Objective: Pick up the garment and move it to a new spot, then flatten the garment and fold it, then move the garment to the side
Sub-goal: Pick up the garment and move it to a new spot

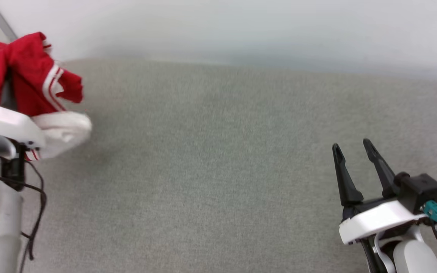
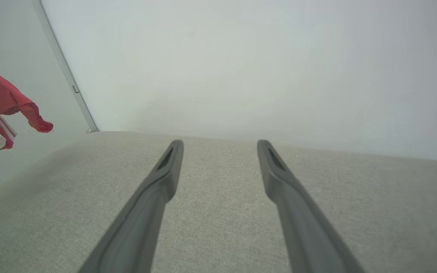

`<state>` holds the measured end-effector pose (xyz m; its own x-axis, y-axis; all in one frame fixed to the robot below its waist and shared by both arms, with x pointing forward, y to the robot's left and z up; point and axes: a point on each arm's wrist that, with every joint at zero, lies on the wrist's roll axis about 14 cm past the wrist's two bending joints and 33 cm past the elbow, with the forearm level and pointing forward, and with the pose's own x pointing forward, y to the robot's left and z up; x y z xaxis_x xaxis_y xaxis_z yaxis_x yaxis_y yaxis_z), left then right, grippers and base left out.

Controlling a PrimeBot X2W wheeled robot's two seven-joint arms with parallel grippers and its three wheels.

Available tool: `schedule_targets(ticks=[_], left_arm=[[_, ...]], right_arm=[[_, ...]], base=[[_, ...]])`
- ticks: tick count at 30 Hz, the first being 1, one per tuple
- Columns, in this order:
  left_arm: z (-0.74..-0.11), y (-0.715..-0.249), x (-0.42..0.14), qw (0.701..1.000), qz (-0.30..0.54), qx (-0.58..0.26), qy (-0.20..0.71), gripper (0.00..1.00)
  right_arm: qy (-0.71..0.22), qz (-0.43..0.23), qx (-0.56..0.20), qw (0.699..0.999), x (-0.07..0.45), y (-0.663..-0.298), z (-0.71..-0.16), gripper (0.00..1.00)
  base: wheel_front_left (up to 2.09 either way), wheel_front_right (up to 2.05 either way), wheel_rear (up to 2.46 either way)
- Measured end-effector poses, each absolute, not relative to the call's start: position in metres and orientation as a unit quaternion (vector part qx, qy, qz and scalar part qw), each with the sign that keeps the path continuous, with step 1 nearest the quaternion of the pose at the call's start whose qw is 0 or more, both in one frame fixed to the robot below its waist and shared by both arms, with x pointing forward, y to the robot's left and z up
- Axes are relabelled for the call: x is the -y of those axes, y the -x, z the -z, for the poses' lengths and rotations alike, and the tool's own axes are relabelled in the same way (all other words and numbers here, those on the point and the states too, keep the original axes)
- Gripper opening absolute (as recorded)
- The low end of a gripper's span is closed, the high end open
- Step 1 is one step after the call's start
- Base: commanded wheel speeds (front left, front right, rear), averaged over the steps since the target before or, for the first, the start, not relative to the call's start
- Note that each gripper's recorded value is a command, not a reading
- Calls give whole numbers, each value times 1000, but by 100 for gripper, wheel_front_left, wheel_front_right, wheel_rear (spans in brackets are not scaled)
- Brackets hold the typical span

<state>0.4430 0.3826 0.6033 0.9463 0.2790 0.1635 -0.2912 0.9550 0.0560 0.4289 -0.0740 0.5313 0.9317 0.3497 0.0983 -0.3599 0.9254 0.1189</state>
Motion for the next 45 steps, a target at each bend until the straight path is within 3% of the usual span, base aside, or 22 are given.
schedule_targets(ticks=[7, 18, 24, 34, 35, 36, 37, 45], left_arm=[[-637, -447, -298, 987, -54, 151, -17, 0], [-628, -461, -95, 973, 180, 139, 44, 0], [-579, -457, -9, 954, 287, 65, 54, 0], [-436, -417, 45, 918, 375, -125, 34, 0], [-429, -414, 47, 915, 379, -135, 35, 22], [-425, -410, 48, 913, 382, -142, 34, 58], [-424, -408, 49, 911, 385, -142, 34, 100], [-497, -419, 31, 934, 352, -14, 61, 100]], right_arm=[[-58, -152, 57, 985, 99, -403, -551, 100], [-44, -67, 71, 994, 159, -376, -563, 100], [-44, -26, 52, 997, 187, -378, -548, 100], [-51, 3, 19, 999, 205, -397, -515, 100], [-52, 3, 14, 999, 205, -398, -511, 100], [-52, 2, 10, 999, 204, -400, -508, 100], [-53, 1, 10, 999, 204, -401, -507, 100], [-41, -16, 17, 999, 193, -397, -516, 100]], base=[[0, 0, 0], [0, 0, 0], [0, 0, 0], [0, 0, 0], [0, 0, 0], [0, 0, 0], [0, 0, 0], [0, 0, 0]])
